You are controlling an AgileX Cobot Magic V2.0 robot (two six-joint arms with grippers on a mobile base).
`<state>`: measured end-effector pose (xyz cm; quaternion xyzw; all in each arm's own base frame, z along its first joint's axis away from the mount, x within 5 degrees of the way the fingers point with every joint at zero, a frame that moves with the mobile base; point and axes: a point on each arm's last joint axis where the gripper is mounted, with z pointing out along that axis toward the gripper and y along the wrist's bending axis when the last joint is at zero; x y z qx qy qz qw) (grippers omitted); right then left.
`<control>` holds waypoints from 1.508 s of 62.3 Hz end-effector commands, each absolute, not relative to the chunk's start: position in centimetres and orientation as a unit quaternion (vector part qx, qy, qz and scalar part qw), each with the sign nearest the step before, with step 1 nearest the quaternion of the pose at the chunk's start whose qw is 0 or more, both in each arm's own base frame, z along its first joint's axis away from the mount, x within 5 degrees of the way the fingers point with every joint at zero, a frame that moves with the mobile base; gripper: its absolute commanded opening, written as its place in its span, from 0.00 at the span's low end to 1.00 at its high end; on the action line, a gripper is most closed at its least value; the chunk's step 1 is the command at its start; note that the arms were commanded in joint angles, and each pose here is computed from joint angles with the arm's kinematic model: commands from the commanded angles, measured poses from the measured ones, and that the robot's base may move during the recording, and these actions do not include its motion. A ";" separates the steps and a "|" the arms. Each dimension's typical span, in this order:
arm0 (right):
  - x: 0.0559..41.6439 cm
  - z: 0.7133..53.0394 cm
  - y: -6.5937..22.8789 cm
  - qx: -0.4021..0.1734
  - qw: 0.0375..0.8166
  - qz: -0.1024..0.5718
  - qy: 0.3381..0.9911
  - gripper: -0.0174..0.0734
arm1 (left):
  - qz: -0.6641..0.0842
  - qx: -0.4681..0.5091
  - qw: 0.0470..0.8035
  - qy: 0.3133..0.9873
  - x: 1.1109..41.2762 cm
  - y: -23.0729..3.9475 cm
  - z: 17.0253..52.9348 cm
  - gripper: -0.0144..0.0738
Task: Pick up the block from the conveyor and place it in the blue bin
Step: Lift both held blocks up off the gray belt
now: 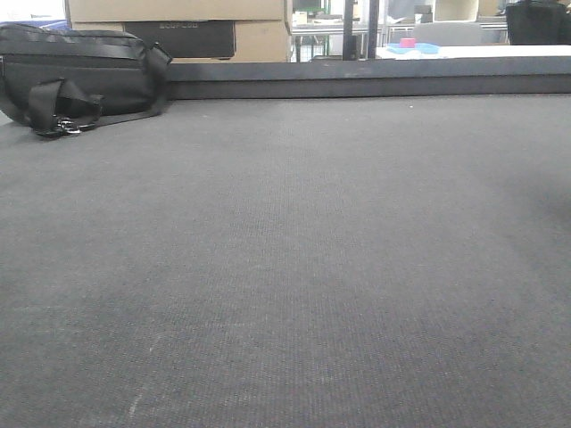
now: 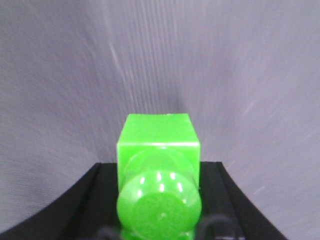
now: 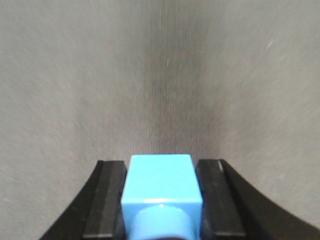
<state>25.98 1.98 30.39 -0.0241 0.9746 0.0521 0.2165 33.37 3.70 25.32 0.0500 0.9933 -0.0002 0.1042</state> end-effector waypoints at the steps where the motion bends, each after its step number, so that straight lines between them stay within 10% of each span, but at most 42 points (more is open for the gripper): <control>1: 25.3 32.3 1.9 -0.023 0.270 0.051 0.961 0.02 | -0.010 0.000 0.181 0.983 32.7 3.4 29.2 0.04; 33: 18.4 32.9 1.0 0.001 0.589 0.039 0.807 0.02 | -0.057 -0.016 0.563 0.824 25.0 -1.9 35.4 0.04; 94: 6.8 34.7 0.6 -0.001 0.718 0.052 0.695 0.02 | 0.008 -0.078 0.711 0.699 8.0 1.0 34.0 0.04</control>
